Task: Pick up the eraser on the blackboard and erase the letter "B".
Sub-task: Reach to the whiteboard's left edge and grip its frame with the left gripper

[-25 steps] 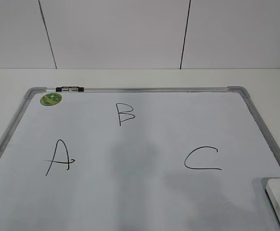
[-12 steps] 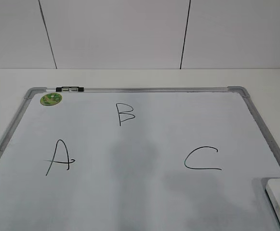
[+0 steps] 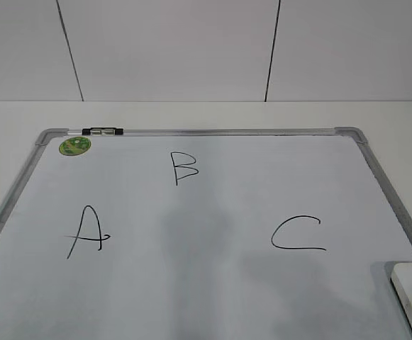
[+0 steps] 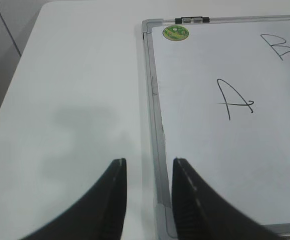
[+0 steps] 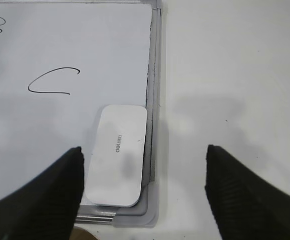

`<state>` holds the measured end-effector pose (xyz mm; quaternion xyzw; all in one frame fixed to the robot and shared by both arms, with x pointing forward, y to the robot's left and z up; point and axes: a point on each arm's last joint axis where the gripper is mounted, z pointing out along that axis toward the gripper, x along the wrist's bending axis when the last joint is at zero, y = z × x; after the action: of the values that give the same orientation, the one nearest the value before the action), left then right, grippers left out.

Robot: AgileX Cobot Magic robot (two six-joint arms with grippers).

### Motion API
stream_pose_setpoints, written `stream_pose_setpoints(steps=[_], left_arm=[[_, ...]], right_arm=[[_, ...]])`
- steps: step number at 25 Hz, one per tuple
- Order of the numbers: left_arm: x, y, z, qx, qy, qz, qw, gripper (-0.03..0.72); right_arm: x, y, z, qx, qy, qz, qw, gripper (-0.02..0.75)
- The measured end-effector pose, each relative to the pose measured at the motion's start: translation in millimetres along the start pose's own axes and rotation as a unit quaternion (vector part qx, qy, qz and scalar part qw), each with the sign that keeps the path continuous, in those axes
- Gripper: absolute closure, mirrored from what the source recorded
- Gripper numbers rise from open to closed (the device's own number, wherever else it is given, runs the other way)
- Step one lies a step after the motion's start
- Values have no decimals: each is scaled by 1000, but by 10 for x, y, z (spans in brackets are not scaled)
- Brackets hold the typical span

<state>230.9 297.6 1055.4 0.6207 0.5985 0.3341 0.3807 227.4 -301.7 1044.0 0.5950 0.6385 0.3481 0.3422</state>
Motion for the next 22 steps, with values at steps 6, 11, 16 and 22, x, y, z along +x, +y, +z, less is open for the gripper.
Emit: stream_pose_setpoints(steps=[6,11,16,22], left_arm=[[-22,2,0,-1,-12,-6,1000,452],[-33,59,96,33,-19,-12,999,449],[-49,297,401,131,-26,-36,990,449],[-63,689,929,254,-32,-61,965,449]], right_arm=[[4,0,0,0,2,1,1000,154],[5,0,0,0,3,1,1000,154],[7,69,106,53,3,0,999,154],[13,205,402,164,-1,29,986,154]])
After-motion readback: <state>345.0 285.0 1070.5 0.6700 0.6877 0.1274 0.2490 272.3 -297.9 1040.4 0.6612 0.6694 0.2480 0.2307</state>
